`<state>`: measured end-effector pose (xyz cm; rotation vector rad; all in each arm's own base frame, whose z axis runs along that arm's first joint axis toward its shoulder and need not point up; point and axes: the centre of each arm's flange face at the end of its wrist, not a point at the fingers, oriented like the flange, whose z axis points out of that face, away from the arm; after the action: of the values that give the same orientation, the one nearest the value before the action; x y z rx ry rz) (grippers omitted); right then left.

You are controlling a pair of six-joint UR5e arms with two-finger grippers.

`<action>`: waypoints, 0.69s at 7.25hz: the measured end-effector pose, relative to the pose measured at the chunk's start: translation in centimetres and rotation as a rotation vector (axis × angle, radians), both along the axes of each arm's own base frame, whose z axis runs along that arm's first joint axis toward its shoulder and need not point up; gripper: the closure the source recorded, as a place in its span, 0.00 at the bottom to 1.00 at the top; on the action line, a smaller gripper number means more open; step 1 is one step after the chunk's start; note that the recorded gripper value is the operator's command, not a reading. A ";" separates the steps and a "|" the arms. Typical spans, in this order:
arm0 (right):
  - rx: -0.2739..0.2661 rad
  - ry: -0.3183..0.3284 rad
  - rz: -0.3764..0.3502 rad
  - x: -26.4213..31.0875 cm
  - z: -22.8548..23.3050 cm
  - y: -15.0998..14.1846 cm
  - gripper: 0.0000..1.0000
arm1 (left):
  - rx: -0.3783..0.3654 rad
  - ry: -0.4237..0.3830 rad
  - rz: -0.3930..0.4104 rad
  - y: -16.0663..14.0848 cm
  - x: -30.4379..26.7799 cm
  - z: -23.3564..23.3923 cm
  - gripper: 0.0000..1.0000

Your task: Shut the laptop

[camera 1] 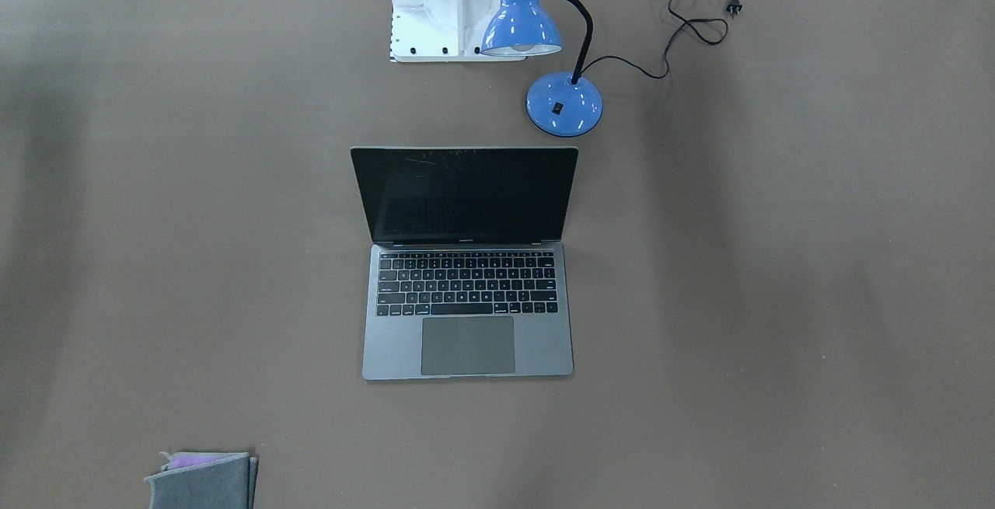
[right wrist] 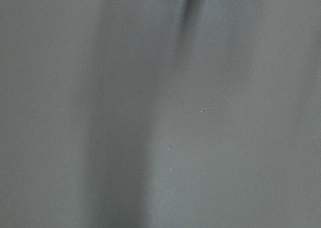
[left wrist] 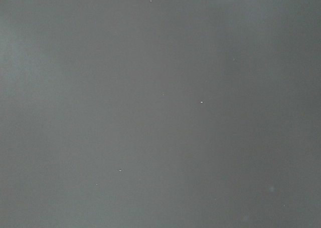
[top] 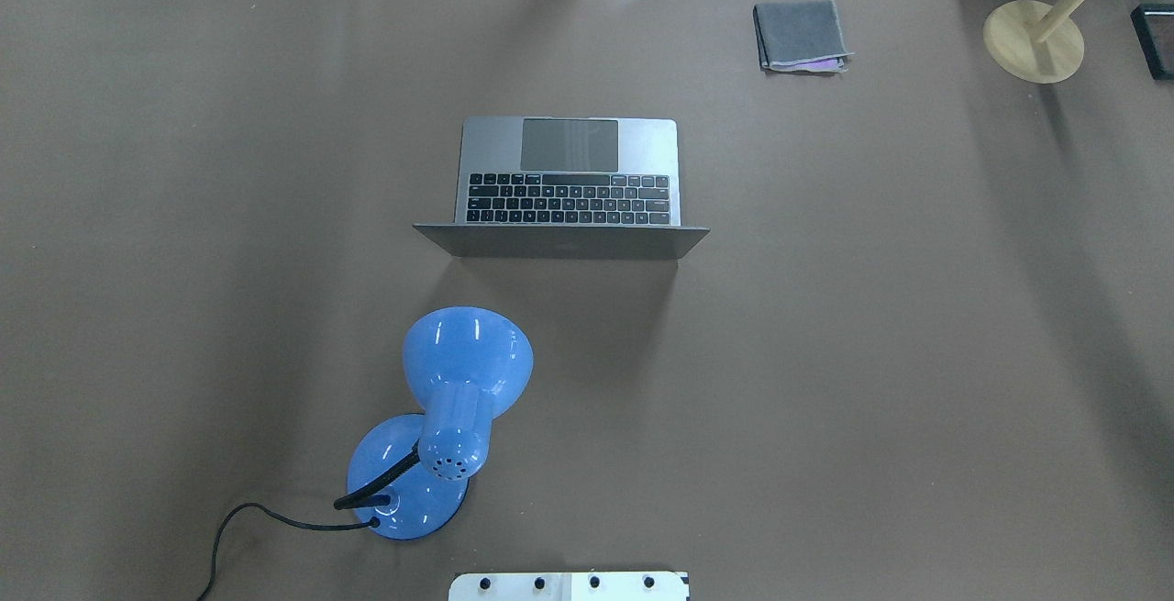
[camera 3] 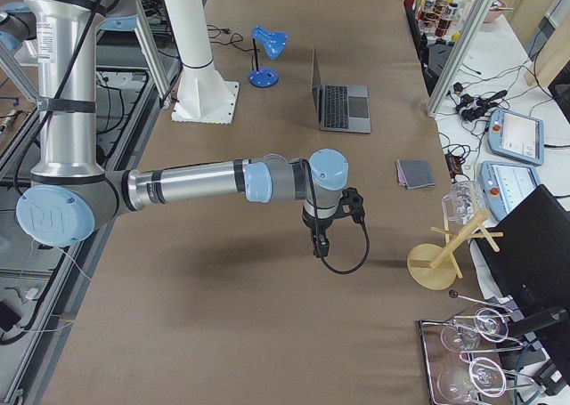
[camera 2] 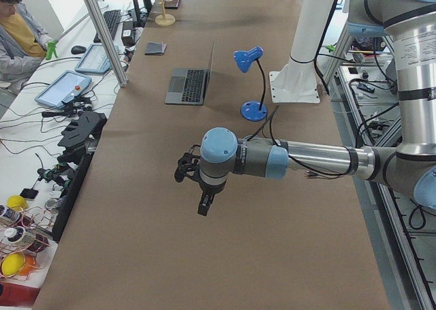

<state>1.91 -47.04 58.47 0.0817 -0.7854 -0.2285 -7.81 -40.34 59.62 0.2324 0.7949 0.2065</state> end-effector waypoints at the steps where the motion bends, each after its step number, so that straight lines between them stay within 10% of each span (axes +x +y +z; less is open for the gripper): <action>1: -0.003 -0.002 0.001 0.0 0.0 0.0 0.00 | -0.009 0.003 -0.010 -0.2 0.0 0.0 0.03; 5: -0.011 -0.062 -0.003 -0.4 -0.4 0.4 0.00 | -0.042 0.019 -0.040 -0.1 0.1 -0.1 0.04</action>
<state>1.50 -46.62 58.10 0.0780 -0.8480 -0.2254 -7.74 -40.44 59.47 0.2110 0.8124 0.1503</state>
